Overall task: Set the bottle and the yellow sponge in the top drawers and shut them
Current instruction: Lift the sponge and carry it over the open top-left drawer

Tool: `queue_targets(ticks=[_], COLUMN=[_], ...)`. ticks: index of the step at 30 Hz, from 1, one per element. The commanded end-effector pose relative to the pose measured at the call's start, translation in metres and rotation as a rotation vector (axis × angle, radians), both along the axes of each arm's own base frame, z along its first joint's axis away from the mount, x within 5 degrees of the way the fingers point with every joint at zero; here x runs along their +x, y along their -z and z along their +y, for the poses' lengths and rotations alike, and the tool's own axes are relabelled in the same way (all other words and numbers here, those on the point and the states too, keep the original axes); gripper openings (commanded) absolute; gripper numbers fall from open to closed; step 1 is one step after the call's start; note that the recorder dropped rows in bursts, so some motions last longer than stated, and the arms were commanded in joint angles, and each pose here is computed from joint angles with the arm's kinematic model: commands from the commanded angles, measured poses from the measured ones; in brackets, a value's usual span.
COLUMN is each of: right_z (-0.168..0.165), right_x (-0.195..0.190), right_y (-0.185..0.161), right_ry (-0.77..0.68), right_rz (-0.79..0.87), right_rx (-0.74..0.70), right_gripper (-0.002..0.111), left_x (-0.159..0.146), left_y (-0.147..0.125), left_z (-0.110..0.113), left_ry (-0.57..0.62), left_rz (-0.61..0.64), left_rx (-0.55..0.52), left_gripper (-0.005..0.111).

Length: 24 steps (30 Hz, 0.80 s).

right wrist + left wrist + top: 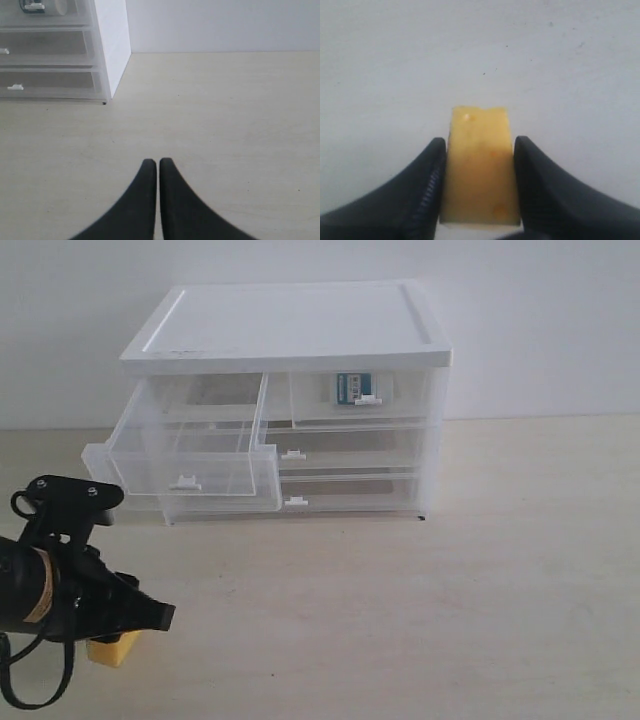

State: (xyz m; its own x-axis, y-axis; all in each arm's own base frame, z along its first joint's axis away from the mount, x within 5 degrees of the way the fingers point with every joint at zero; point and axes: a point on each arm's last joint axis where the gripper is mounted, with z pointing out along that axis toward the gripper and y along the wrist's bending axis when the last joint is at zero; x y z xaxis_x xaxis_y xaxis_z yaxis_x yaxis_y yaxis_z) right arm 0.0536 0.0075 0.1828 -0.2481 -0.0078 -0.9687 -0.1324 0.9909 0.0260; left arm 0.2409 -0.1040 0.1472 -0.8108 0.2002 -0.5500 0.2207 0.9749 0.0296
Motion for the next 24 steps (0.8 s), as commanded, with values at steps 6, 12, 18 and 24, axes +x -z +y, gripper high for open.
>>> queue_targets(ticks=[6, 12, 18, 24], right_z=[0.000, 0.000, 0.000, 0.000], right_x=[0.000, 0.000, 0.000, 0.000], right_y=[-0.001, -0.001, -0.001, -0.001], right_ry=[0.000, 0.000, 0.000, 0.000], right_rz=[-0.016, -0.016, -0.016, -0.016], right_rx=[-0.010, -0.010, -0.010, -0.010], right_gripper=[0.000, 0.000, 0.000, 0.000], left_x=[-0.034, -0.053, -0.062, -0.056], left_y=[-0.033, -0.065, -0.109, -0.162], left_z=[0.004, -0.018, -0.032, -0.037], left_ry=[0.089, 0.285, 0.380, 0.448], left_rz=[-0.104, -0.221, -0.368, -0.552], left_rx=[-0.043, -0.060, -0.097, -0.072], left_gripper=[0.004, 0.004, 0.004, 0.004])
